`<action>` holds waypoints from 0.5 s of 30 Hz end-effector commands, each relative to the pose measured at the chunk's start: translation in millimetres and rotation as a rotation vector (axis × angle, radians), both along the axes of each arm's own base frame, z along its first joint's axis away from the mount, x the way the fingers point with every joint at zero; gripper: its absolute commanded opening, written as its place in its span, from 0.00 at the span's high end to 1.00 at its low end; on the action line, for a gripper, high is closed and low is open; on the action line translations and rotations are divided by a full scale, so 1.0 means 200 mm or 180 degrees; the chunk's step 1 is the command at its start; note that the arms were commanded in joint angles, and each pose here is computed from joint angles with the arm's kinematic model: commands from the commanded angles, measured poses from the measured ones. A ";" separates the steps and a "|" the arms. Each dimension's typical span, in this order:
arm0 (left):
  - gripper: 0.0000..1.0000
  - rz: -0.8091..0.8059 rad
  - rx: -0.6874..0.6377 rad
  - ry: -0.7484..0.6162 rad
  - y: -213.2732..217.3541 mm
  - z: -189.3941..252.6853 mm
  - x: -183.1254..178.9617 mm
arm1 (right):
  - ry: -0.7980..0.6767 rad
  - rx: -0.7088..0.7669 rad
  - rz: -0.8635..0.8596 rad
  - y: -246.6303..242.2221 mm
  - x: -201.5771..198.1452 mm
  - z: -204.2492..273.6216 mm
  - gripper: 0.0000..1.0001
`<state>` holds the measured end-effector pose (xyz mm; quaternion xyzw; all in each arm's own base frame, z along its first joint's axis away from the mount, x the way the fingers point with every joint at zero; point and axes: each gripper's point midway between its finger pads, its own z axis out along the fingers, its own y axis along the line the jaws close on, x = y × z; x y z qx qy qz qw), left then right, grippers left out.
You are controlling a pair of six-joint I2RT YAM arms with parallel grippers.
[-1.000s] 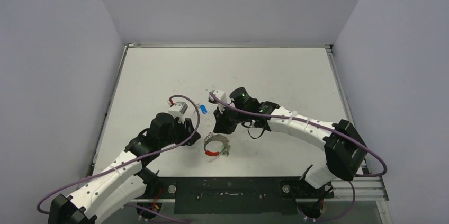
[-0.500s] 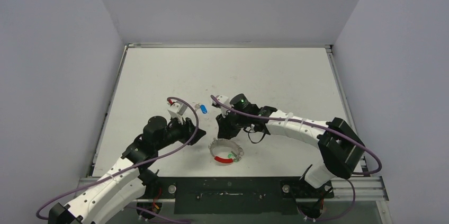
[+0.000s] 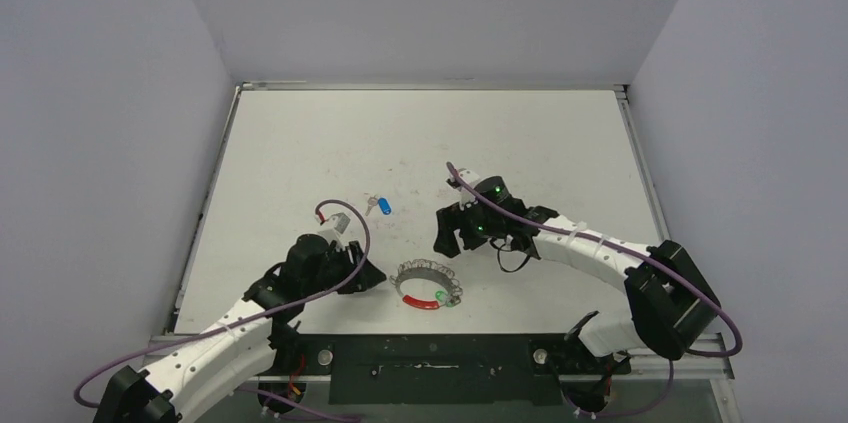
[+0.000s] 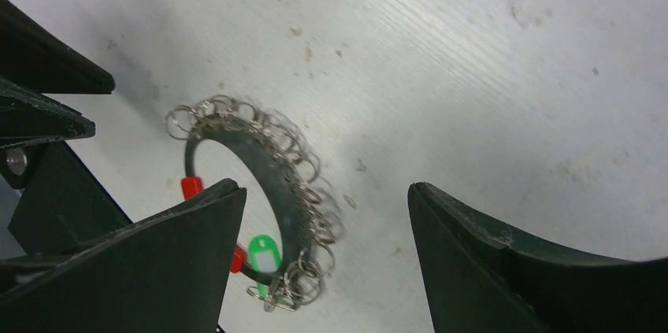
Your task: Put the keys on the keyring
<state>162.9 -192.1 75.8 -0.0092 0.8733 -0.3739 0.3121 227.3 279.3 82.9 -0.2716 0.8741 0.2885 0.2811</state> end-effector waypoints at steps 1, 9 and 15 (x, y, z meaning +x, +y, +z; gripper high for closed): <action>0.59 0.0057 -0.0282 0.0389 -0.06 -0.08 -0.03 | 0.0289 0.0120 -0.0223 -0.11 -0.06 -0.06 0.25; 0.60 -0.0063 -0.0171 0.0465 -0.16 -0.19 -0.07 | 0.0843 0.0353 -0.0333 -0.15 -0.29 -0.21 0.37; 0.61 -0.0116 0.0215 0.0548 -0.17 -0.26 -0.07 | 0.0793 0.0348 -0.0324 -0.15 -0.30 -0.19 0.40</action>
